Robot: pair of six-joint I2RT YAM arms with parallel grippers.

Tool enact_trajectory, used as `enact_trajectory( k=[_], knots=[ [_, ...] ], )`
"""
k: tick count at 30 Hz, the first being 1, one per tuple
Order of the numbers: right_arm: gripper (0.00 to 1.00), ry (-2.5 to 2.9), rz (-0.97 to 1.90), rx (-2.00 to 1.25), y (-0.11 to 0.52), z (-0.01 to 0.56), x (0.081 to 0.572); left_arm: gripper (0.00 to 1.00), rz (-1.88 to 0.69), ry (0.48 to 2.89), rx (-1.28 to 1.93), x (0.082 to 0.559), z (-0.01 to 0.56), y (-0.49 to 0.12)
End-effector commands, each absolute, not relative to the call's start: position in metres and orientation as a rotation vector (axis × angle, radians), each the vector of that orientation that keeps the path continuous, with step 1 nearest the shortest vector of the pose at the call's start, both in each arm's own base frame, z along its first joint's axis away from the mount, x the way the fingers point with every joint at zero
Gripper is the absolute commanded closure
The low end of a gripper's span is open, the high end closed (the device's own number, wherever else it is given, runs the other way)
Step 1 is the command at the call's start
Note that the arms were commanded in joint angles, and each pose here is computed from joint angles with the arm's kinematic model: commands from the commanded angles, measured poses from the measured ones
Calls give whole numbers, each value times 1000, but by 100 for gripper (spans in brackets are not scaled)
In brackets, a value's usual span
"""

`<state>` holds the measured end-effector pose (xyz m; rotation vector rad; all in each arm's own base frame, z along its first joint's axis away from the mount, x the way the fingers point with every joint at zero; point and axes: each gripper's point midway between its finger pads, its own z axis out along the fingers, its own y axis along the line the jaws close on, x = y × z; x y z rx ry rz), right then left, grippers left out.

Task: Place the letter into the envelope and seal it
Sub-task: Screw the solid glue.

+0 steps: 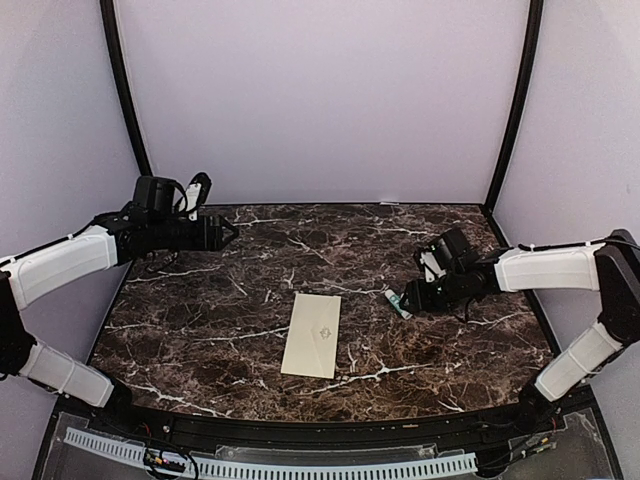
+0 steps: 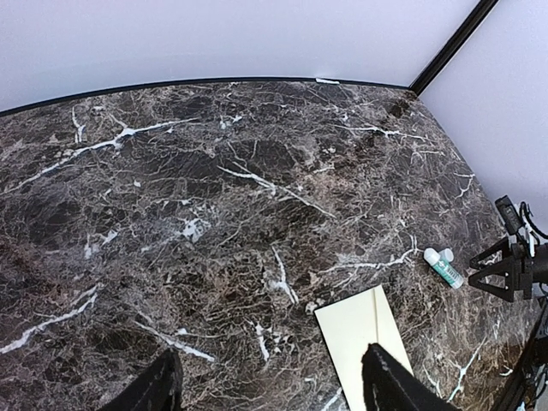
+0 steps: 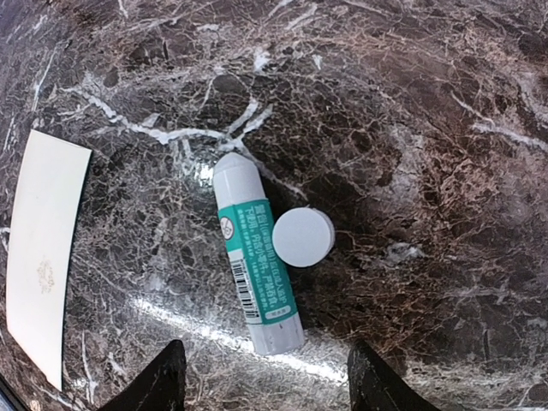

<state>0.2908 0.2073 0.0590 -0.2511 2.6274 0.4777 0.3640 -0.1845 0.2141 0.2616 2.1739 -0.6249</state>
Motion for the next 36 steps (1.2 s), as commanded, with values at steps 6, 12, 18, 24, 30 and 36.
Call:
enact_trajectory(
  k=[6, 12, 18, 24, 30, 36],
  knots=[
    [50, 2644, 441, -329, 215, 40, 293, 29, -643, 2136, 279, 361, 224, -185],
    [51, 2643, 399, -362, 217, 33, 298, 29, -644, 2138, 279, 361, 224, -185],
    [51, 2635, 392, -449, 230, 28, 298, 29, -641, 2143, 280, 361, 222, -185],
    [55, 2632, 379, -500, 242, 24, 295, 29, -644, 2152, 279, 362, 219, -186],
    [64, 2630, 316, -503, 242, 22, 296, 29, -659, 2164, 280, 361, 216, -188],
    [72, 2603, 336, -495, 249, 25, 295, 29, -672, 2131, 280, 360, 225, -188]
  ],
)
